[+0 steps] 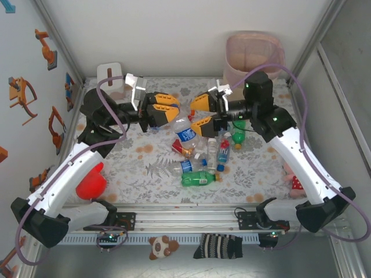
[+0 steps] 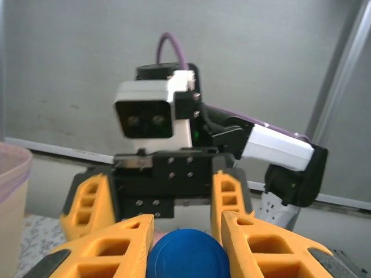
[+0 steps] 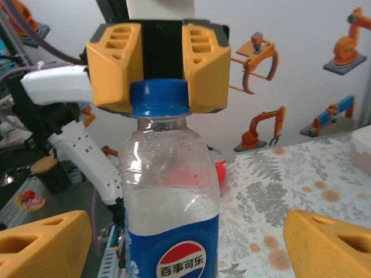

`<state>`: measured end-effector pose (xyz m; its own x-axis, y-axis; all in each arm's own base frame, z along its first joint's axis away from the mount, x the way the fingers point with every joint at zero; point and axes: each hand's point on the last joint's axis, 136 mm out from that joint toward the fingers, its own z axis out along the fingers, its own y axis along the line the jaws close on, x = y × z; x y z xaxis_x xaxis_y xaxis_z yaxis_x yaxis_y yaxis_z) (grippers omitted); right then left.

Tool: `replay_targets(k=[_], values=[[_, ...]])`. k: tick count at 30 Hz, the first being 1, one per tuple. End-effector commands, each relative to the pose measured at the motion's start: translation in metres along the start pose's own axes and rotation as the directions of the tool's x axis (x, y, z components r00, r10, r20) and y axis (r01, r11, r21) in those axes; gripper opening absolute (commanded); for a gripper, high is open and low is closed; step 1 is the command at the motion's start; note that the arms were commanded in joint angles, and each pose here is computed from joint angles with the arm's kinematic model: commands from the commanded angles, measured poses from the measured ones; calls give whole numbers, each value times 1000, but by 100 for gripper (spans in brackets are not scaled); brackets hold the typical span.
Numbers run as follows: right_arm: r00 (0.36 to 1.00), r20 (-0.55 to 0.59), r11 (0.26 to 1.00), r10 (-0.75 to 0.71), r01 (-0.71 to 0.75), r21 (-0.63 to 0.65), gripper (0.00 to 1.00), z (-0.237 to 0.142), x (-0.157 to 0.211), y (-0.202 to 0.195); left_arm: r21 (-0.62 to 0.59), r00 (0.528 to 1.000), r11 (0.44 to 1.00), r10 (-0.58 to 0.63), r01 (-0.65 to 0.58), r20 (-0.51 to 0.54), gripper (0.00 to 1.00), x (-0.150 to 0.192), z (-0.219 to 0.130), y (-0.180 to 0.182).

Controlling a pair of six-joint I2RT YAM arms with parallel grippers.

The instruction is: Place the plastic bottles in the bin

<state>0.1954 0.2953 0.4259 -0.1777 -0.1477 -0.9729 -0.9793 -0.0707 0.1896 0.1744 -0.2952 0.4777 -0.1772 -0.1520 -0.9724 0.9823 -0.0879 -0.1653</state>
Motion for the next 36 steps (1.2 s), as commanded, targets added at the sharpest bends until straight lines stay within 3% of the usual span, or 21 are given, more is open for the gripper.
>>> replay_targets(k=[1,24,36], values=[[999,-19,997,-40,38,-74,85,4,1,15,79,994,991,108,-110,25,17,-17,2,-24],[997,-59,986,-42,32,-162,61,17,9,33,38,992,991,124,-125,29,21,-17,3,-18],[996,-56,993,-71,65,-96,52,14,2,31,-70,985,984,165,-162,42,50,-16,-5,-11]])
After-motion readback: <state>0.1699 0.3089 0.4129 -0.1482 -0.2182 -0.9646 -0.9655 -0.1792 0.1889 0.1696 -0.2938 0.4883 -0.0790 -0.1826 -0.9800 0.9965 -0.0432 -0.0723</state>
